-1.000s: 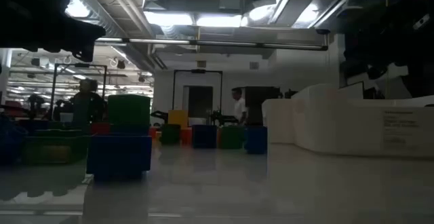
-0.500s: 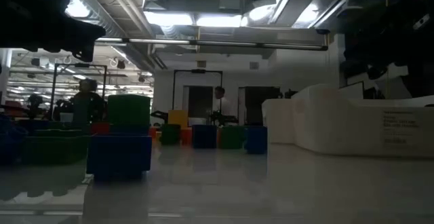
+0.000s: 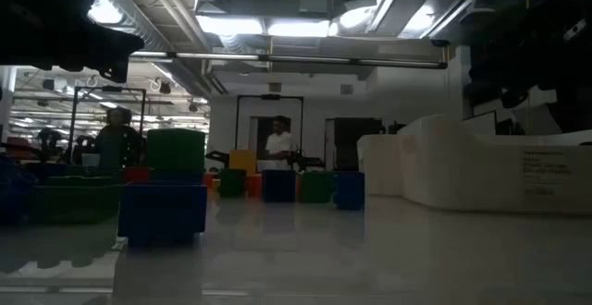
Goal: Sort blocks by size
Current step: Put the yellow thick rectangle block into the top white bin
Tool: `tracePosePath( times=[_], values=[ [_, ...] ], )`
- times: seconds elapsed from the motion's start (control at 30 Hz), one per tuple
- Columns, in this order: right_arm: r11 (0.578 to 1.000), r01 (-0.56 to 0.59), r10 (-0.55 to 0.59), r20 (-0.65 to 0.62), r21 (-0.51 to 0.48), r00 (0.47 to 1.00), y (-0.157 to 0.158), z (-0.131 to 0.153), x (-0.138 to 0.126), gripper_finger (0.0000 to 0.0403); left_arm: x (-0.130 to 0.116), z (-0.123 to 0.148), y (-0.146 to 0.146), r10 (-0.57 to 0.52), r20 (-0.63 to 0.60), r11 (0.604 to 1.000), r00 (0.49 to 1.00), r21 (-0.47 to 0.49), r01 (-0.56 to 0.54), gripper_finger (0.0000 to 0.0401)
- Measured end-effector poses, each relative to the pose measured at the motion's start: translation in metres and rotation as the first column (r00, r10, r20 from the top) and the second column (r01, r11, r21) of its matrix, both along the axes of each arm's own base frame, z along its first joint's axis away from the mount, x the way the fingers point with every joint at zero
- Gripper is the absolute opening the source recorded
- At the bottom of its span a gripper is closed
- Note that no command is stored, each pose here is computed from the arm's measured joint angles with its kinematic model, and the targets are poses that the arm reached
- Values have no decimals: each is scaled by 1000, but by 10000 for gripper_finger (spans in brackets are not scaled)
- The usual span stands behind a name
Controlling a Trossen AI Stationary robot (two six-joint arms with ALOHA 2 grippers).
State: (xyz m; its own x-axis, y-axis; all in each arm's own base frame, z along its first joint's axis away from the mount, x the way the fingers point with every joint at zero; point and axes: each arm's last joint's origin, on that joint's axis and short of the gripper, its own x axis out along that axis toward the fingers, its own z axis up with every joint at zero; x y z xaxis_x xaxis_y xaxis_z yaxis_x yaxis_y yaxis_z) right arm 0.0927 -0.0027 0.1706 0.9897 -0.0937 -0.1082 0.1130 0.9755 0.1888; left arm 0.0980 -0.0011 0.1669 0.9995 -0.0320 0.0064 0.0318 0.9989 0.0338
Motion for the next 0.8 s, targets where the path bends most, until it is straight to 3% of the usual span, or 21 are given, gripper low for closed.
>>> tracePosePath(
  times=[0.17, 0.57, 0.8],
  values=[
    [1000, 0, 0, 1, 0, 1000, 0, 0, 0, 24, 0, 0, 0, 0, -1, 999, 1000, -34, 0, 0],
    [1000, 30, -30, 69, 7, 997, -1, 5, 1, 24, 0, 0, 0, 13, 4, 1000, 1000, -8, -13, 0],
    [1000, 30, -31, 85, 8, 996, -1, 7, 1, 24, 0, 0, 0, 15, 3, 997, 1000, -82, -14, 0]
  ],
)
